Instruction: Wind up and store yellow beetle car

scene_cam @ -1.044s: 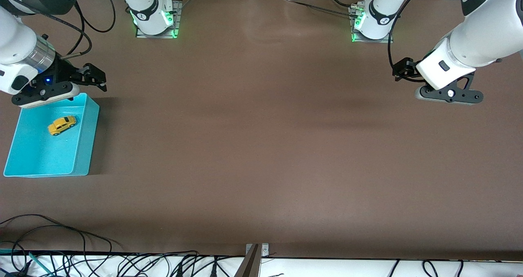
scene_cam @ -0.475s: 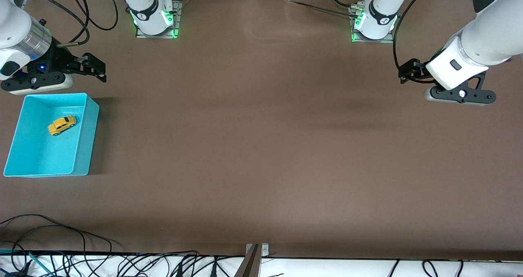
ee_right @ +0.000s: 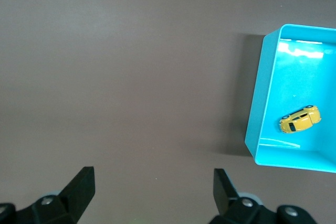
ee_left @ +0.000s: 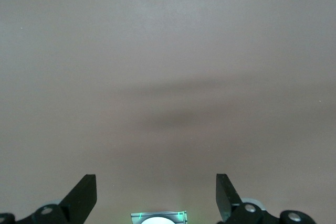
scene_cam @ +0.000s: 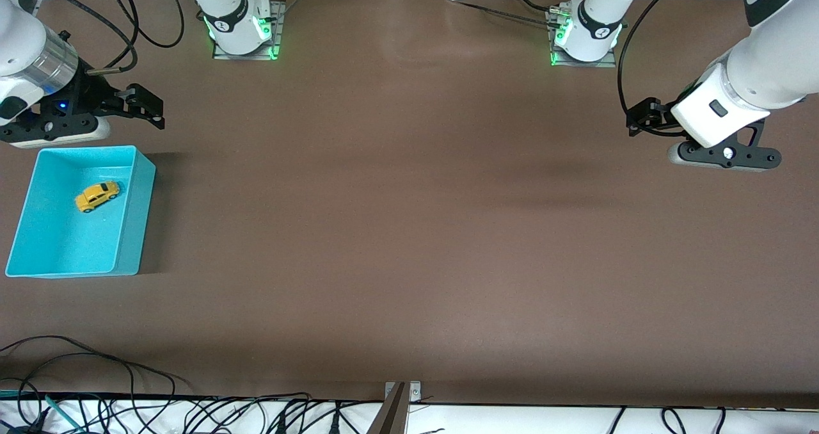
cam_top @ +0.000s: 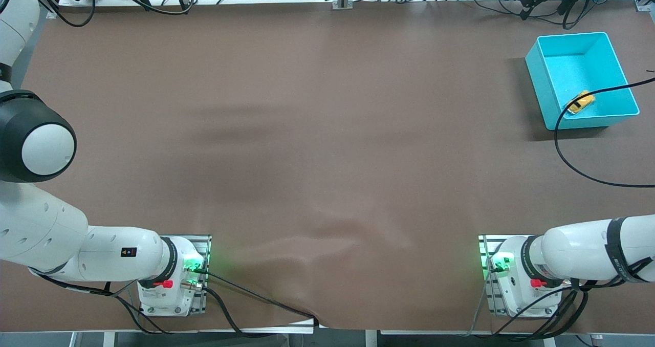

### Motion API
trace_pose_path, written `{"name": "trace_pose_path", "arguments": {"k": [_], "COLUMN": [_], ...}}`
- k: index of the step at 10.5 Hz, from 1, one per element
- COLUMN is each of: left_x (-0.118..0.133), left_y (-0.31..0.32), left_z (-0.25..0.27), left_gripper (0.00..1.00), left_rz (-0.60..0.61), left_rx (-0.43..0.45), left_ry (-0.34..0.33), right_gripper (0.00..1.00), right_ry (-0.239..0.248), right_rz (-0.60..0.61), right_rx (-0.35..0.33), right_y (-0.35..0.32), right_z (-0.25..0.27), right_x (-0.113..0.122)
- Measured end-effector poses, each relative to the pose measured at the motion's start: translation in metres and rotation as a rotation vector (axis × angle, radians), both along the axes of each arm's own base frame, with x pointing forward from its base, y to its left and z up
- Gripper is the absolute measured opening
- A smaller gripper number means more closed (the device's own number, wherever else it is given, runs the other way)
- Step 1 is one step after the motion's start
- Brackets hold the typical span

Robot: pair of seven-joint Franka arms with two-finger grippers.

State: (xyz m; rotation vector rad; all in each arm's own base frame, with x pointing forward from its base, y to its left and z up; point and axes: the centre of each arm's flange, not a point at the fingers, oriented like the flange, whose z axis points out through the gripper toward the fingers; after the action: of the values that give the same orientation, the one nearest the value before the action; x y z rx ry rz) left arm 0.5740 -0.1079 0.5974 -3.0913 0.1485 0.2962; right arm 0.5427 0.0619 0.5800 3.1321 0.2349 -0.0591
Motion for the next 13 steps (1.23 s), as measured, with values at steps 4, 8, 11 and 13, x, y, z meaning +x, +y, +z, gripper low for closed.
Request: {"name": "trace_pose_path", "arguments": {"k": [4, 8, 11, 13], "left_x": [0.0, 0.006, 0.008, 0.005], "left_y": [0.002, 0.021, 0.023, 0.027], "left_z": [0.001, 0.003, 0.004, 0.001], "left_gripper": [1.0, 1.0, 1.0, 1.0], "left_rz": [0.003, 0.036, 0.041, 0.05], "left_rx": [0.0, -0.003, -0.01, -0.021], "left_ry": [-0.001, -0.024, -0.044, -0.069], "right_gripper": [1.0, 1.0, 1.0, 1.0], "right_ry": [-0.005, -0.006, -0.013, -0.013], "right_rz": [0.006, 0.008, 0.007, 0.007], "right_rx": [0.001, 0.002, 0.003, 0.003], "right_y": [0.003, 0.004, 0.004, 0.004], "right_z": [0.003, 0.003, 0.006, 0.006], "right_x": [0.0, 0.001, 0.002, 0.002]}}
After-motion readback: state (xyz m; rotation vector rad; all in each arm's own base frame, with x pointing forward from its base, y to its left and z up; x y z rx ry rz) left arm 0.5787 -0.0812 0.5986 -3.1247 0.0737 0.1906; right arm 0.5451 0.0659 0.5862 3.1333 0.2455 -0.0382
